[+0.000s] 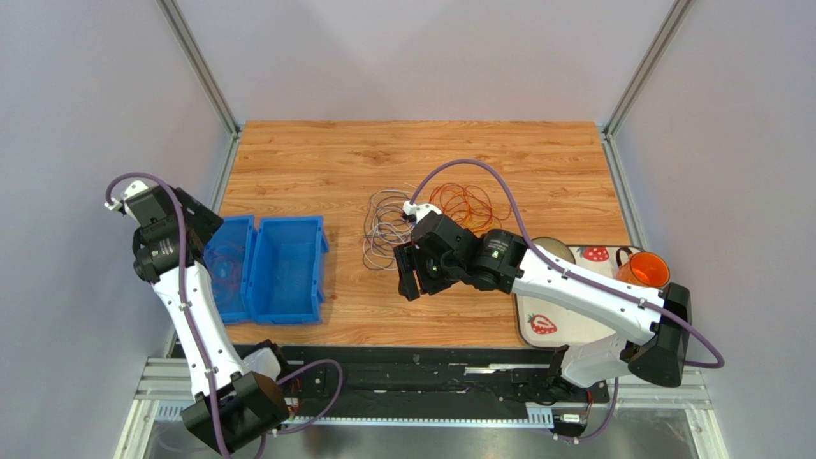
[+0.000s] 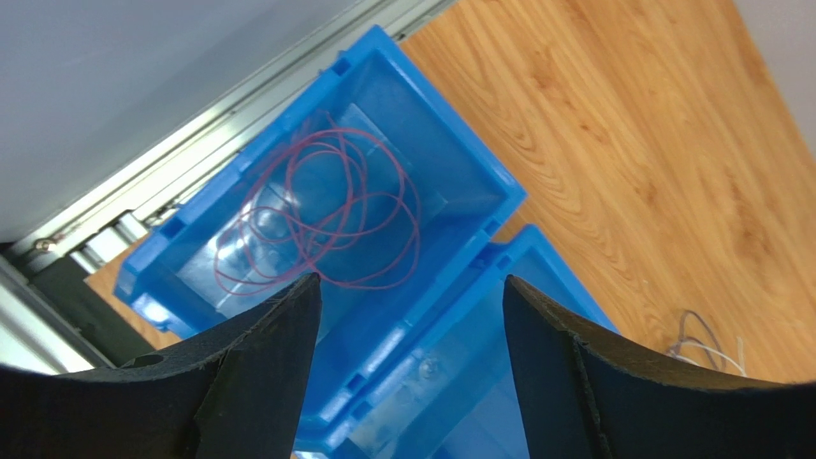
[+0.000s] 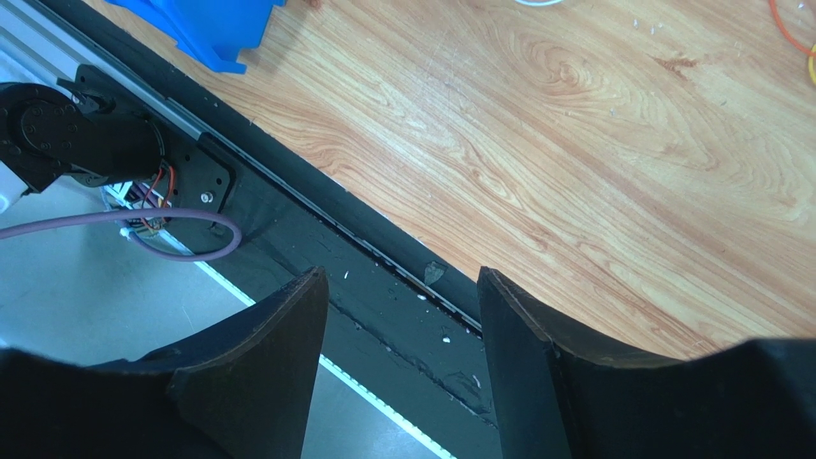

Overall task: Untangle the cables
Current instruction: Place the cable in the bin.

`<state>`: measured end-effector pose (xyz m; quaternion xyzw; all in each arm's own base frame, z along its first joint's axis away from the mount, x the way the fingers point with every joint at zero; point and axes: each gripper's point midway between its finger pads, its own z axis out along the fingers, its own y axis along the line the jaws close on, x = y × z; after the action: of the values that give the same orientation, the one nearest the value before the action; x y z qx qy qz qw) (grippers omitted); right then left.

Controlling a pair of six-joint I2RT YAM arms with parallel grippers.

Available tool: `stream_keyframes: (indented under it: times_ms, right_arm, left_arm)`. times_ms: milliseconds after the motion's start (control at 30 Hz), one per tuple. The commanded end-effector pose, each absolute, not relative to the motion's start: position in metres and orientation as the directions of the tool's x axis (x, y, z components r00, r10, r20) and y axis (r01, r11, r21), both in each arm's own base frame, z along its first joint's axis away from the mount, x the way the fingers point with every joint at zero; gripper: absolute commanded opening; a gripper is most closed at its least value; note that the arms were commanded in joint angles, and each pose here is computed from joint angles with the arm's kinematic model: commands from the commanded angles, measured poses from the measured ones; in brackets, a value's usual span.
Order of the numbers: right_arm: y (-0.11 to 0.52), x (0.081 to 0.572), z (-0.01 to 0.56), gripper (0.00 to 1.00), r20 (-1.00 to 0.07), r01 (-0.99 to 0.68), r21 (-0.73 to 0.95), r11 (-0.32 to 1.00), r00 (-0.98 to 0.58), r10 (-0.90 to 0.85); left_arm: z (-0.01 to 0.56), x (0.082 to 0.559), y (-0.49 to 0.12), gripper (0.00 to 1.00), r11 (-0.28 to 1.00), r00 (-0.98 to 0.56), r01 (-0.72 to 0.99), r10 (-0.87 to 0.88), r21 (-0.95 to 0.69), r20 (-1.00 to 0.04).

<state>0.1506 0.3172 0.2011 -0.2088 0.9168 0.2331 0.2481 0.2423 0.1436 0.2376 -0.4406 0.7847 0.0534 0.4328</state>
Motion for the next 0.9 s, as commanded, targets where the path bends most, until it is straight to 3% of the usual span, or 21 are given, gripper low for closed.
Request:
stream_keyframes:
  times_ms: [0,367,467,867]
  right_arm:
    - [0.323,0.165,0.224,0.63,-0.615,-0.499,0.317,0.806,-0.756,-0.226]
    - [0.307,0.19,0.223,0.69,-0.642,-0.428,0.236,0.872,-0.743,-0.19]
    - [0.294,0.2,0.216,0.7,-0.623,-0.376,0.246,0.894,-0.767,-0.151]
    - [0.242,0.234,0.188,0.69,-0.565,-0.202,0.277,0.939,-0.825,-0.01]
  left_arm:
    - [0.279,0.254,0.116,0.79,0.698,-0.213,-0.598,-0.611,-0.393,-0.763]
    - [0.29,0.294,-0.005,0.74,0.887,-0.448,-0.269,-0.46,-0.375,-0.767]
    - [0.28,0.304,-0.037,0.69,0.915,-0.51,-0.188,-0.402,-0.358,-0.76]
    - [0.243,0.335,-0.161,0.69,0.943,-0.647,0.117,-0.167,-0.313,-0.744]
